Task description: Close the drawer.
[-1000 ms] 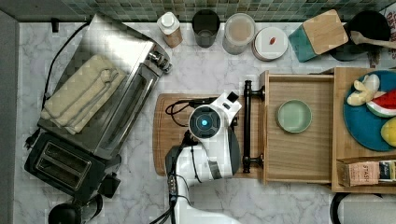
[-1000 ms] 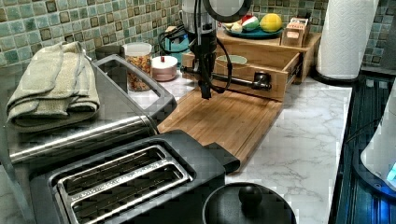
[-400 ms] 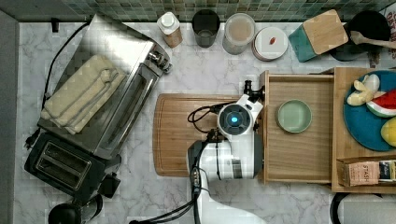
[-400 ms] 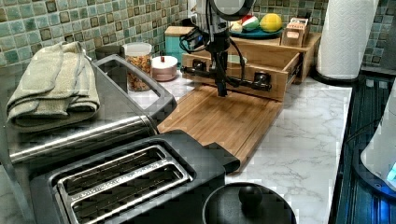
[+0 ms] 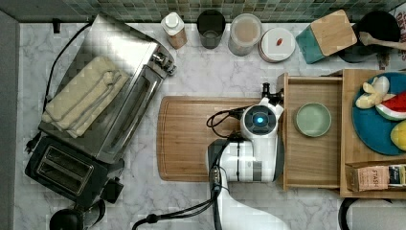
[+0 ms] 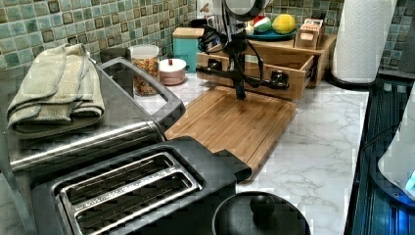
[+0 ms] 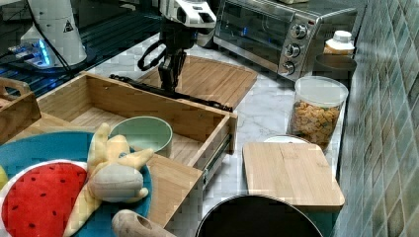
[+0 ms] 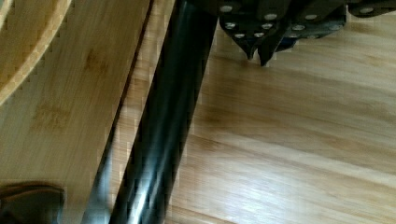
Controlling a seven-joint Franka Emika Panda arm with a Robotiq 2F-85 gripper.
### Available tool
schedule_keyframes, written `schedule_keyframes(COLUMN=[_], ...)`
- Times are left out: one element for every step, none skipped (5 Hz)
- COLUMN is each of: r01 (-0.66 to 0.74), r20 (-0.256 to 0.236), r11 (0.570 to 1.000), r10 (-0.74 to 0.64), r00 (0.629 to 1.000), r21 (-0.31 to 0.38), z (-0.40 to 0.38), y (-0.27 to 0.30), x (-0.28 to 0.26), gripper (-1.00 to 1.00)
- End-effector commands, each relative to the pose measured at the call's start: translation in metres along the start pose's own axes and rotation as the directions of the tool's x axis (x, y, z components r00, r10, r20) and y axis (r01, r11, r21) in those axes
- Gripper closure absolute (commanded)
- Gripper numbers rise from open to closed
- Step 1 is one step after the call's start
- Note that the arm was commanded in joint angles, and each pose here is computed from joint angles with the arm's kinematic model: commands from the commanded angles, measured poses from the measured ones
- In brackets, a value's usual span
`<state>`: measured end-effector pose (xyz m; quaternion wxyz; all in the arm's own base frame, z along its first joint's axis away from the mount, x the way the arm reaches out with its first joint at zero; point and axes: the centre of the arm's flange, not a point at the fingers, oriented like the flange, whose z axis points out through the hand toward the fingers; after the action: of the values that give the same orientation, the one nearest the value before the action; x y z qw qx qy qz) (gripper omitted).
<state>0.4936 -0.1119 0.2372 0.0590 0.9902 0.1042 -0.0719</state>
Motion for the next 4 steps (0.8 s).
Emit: schedule_keyframes(r01=[-0.153, -0.15, -0.164, -0.196], r20=[-0.178, -0.173, -0.165, -0.166], r11=[0.988, 0.989, 0.985, 0.979], r10=[0.148, 0.146, 0.154, 0.186], r00=[0.973, 0.974, 0.974, 0.968], r21=[-0.014, -0.012, -0.052, -0.049], z=[-0.041, -0.047, -0.054, -0.053], y=[0.191, 0.221, 0.242, 0.266], x=[-0.037, -0.05, -0.064, -0.076], gripper=[1.0, 1.0, 1.0, 1.0])
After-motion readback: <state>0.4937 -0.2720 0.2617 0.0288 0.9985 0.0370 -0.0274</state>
